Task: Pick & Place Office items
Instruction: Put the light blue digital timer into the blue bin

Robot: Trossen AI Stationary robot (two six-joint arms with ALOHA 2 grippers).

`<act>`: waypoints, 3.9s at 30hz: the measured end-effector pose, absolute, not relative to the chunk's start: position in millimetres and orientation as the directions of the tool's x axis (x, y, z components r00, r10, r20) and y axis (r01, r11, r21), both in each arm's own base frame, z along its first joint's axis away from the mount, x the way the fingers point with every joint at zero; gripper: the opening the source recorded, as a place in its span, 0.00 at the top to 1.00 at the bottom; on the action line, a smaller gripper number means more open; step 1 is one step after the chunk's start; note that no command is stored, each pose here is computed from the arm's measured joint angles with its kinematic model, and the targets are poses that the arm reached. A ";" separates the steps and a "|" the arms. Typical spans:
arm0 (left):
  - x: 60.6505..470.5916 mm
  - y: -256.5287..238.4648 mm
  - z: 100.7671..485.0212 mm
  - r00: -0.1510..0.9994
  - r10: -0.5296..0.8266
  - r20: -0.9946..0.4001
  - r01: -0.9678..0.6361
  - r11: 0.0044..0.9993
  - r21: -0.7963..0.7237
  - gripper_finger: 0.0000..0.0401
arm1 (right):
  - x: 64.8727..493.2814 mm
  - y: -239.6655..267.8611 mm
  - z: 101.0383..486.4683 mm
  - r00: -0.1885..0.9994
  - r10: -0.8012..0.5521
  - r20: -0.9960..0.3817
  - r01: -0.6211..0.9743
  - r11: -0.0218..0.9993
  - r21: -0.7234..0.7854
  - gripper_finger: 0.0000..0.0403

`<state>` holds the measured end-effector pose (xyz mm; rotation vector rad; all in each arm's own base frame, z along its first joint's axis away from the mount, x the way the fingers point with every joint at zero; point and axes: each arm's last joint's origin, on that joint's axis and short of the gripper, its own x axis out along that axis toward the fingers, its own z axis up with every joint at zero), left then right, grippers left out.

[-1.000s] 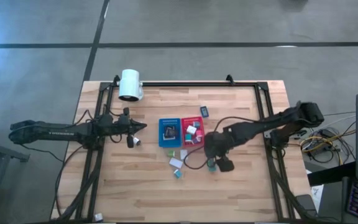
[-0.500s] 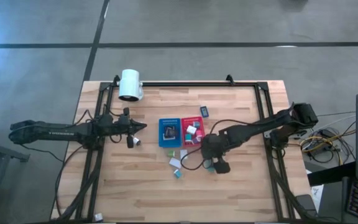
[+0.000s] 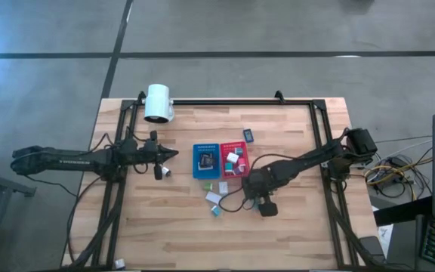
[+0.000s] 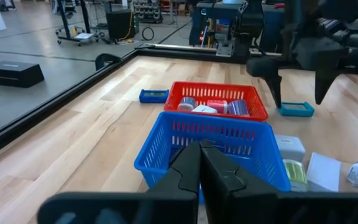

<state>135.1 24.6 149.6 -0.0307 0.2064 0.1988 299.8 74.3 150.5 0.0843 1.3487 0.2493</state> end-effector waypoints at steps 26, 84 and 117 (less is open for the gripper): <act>134.9 24.5 148.8 0.957 0.193 -0.215 -0.199 0.980 -0.006 0.97 | 303.5 82.8 136.7 0.223 0.114 -0.968 -0.198 0.978 0.069 0.32; 134.7 25.1 148.2 0.952 0.214 -0.221 -0.224 0.974 -0.023 0.97 | 203.4 -9.6 244.3 0.944 -0.091 -0.317 0.084 0.996 -0.036 0.32; 132.9 24.9 141.7 0.934 0.212 -0.288 -0.225 0.974 -0.012 0.97 | 416.2 -34.4 183.0 0.704 -0.040 -0.709 -0.032 0.996 -0.089 0.32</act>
